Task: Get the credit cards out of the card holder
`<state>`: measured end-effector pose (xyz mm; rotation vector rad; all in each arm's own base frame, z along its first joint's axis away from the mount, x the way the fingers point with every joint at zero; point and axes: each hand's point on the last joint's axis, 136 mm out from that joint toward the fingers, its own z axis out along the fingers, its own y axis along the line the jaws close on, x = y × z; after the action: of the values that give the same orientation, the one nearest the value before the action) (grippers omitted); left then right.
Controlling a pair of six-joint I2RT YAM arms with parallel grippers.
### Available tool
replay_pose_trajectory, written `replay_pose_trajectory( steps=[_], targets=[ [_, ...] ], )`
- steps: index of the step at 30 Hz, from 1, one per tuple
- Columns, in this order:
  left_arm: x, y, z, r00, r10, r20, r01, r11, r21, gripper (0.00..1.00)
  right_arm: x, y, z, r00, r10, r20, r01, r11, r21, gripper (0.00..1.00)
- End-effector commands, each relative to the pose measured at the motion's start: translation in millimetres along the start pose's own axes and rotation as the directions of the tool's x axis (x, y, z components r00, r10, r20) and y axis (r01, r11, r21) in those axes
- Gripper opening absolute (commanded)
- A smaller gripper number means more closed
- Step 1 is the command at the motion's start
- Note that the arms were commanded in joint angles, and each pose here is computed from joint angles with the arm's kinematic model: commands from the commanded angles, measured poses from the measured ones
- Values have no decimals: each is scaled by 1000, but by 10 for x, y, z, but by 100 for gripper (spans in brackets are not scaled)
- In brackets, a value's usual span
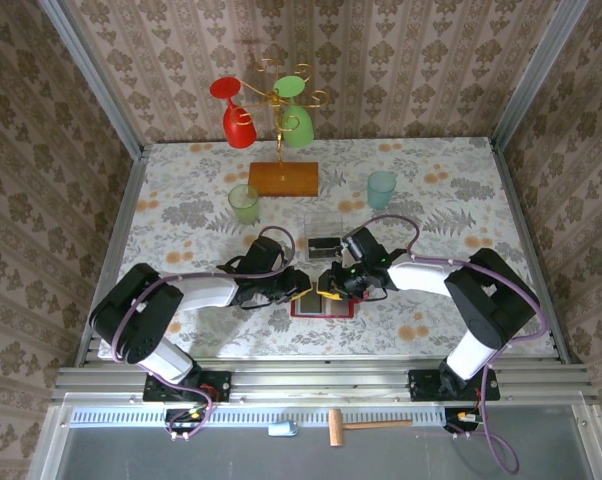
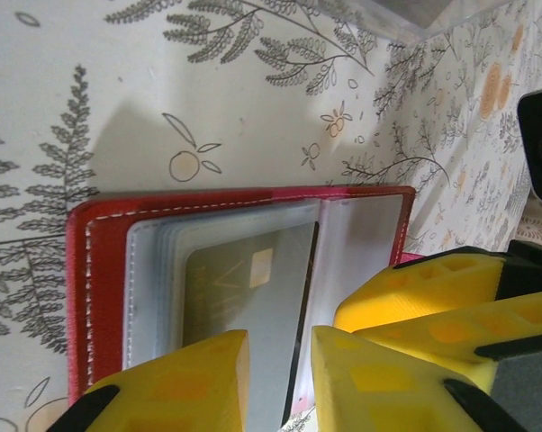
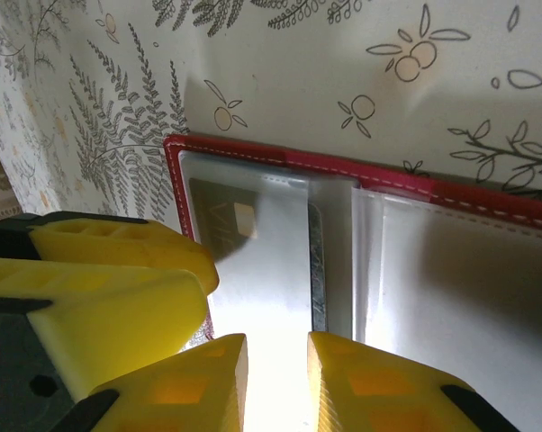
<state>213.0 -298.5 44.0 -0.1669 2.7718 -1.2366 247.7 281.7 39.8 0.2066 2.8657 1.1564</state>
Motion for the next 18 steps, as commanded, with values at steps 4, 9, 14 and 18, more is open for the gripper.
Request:
replay_pose_trajectory(
  steps=[4, 9, 14, 18],
  targets=[
    [11, 84, 18, 1000, -23, -5, 23, 1000, -17, 25, -26, 79, 60, 1000, -9, -16, 9, 1000, -19, 24],
    [1, 86, 12, 1000, -21, -5, 21, 999, -25, 25, -36, 93, 68, 1000, -12, -18, 12, 1000, -23, 24],
    [-3, 79, 6, 1000, -20, -3, 20, 999, -28, 25, -36, 108, 76, 1000, -17, -21, 17, 1000, -25, 20],
    [3, 92, -5, 1000, -21, -3, 21, 999, -34, 25, -40, 106, 90, 1000, -16, -24, 15, 1000, -26, 20]
  ],
)
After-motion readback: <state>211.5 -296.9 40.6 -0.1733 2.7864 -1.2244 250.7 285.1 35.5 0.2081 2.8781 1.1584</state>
